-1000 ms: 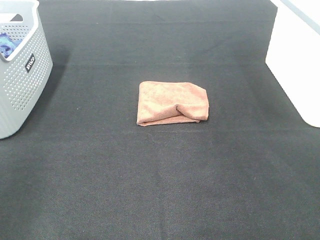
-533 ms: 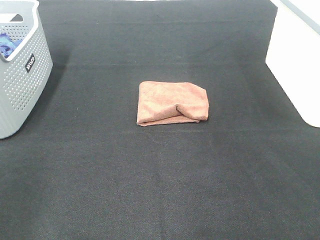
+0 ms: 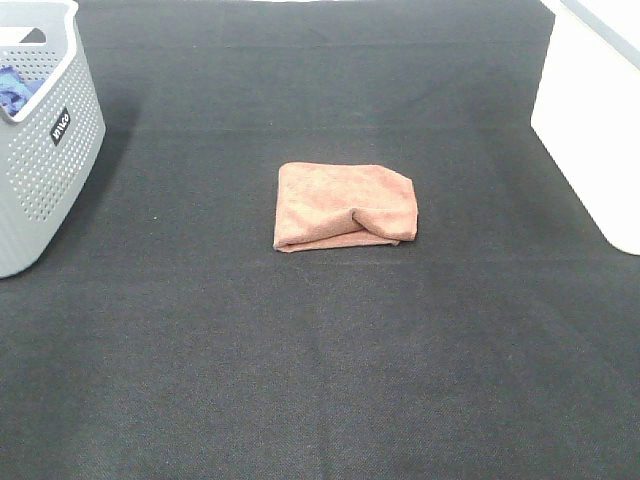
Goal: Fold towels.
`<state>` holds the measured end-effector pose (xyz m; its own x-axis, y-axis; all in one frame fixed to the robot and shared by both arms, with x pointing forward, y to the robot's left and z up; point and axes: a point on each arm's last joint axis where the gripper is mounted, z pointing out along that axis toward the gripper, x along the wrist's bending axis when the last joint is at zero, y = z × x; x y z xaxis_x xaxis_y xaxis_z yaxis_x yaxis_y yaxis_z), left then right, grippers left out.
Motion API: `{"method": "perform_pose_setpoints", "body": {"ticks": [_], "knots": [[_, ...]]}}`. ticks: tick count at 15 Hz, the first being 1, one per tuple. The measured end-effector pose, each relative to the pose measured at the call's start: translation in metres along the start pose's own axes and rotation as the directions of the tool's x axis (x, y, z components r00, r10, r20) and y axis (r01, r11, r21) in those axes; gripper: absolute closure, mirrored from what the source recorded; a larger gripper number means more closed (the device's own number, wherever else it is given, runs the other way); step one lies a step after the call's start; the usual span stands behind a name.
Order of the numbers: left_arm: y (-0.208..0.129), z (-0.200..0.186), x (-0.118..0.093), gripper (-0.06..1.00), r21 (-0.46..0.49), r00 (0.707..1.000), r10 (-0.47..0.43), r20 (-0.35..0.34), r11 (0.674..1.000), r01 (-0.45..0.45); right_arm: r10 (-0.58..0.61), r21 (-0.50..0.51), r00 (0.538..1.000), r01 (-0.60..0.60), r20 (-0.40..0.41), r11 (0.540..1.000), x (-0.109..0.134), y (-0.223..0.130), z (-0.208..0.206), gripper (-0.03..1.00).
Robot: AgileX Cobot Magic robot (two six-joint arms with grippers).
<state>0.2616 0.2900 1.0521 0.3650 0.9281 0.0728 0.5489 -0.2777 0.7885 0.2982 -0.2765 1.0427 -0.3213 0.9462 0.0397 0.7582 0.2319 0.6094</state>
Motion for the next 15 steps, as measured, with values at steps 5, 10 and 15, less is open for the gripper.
{"method": "perform_pose_setpoints", "body": {"ticks": [5,10,15], "knots": [[0.0,0.0,0.0,0.25,0.001,1.0,-0.01,-0.013,1.0,0.01,0.013,-0.026,1.0,-0.012,0.009,1.0,0.0,-0.002,-0.003,0.12],[-0.008,-0.013,0.0,0.25,-0.094,0.97,-0.136,-0.201,0.988,0.119,0.133,-0.262,0.982,-0.094,0.135,0.96,0.001,-0.022,-0.031,0.12],[-0.016,-0.024,-0.005,0.25,-0.183,0.965,-0.136,-0.222,0.978,0.096,0.119,-0.441,0.981,-0.04,0.153,0.897,0.012,-0.045,-0.05,0.12]]}}
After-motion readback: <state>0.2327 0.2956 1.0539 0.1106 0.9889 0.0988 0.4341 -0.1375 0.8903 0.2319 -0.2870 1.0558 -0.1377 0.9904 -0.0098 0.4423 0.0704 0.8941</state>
